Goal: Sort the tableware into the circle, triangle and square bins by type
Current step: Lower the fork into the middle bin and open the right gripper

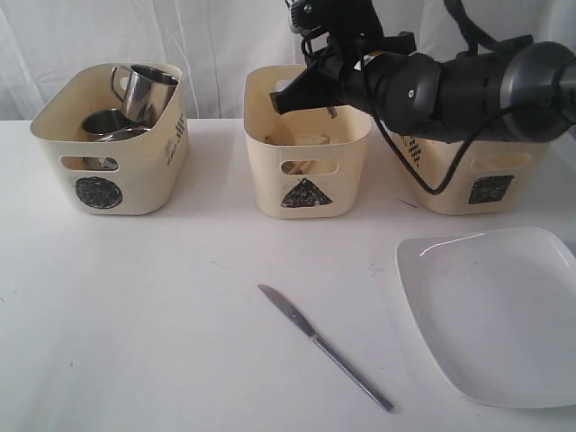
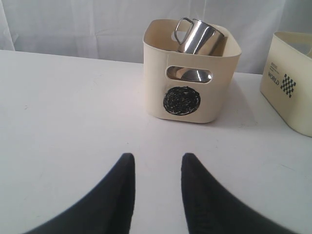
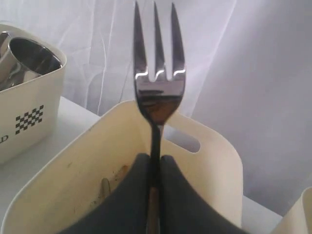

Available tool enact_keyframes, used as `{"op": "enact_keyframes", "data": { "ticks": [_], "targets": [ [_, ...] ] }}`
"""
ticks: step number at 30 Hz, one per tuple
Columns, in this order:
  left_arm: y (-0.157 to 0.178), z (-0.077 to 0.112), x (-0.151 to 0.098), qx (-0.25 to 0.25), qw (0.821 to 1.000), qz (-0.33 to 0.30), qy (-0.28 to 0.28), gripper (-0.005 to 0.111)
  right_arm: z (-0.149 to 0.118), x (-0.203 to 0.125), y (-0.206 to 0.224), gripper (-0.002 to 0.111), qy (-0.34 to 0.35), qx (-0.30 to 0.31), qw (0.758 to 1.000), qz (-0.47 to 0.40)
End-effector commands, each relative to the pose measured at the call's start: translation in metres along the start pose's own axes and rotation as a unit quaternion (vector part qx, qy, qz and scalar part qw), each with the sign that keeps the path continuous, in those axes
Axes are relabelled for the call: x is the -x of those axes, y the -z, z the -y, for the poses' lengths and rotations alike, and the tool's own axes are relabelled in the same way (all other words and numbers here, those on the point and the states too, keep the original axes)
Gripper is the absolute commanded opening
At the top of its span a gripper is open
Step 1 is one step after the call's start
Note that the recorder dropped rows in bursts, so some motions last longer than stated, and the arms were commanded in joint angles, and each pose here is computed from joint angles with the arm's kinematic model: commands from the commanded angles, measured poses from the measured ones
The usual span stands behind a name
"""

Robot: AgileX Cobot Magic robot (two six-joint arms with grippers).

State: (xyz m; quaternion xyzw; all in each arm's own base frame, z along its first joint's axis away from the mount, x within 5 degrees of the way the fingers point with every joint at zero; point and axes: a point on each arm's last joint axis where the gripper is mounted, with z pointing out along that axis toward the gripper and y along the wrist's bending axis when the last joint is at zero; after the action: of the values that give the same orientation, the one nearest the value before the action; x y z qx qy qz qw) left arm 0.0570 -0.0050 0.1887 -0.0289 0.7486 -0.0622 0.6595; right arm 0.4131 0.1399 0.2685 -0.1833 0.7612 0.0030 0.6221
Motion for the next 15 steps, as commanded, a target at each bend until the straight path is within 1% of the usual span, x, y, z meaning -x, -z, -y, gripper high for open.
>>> {"op": "enact_keyframes", "data": {
  "ticks": [1, 8, 15],
  "targets": [
    [0.0, 0.0, -0.001, 0.0, 1.0, 0.001, 0.006, 0.038, 0.005, 0.003, -0.016, 0.0, 0.001, -0.01, 1.0, 0.013],
    [0.0, 0.0, -0.001, 0.0, 1.0, 0.001, 0.006, 0.038, -0.001, -0.006, -0.038, 0.0, 0.007, 0.003, 1.0, -0.004],
    [0.0, 0.0, -0.001, 0.0, 1.0, 0.001, 0.006, 0.038, -0.008, -0.021, -0.057, 0.0, 0.007, 0.021, 0.999, -0.034]
  ]
}}
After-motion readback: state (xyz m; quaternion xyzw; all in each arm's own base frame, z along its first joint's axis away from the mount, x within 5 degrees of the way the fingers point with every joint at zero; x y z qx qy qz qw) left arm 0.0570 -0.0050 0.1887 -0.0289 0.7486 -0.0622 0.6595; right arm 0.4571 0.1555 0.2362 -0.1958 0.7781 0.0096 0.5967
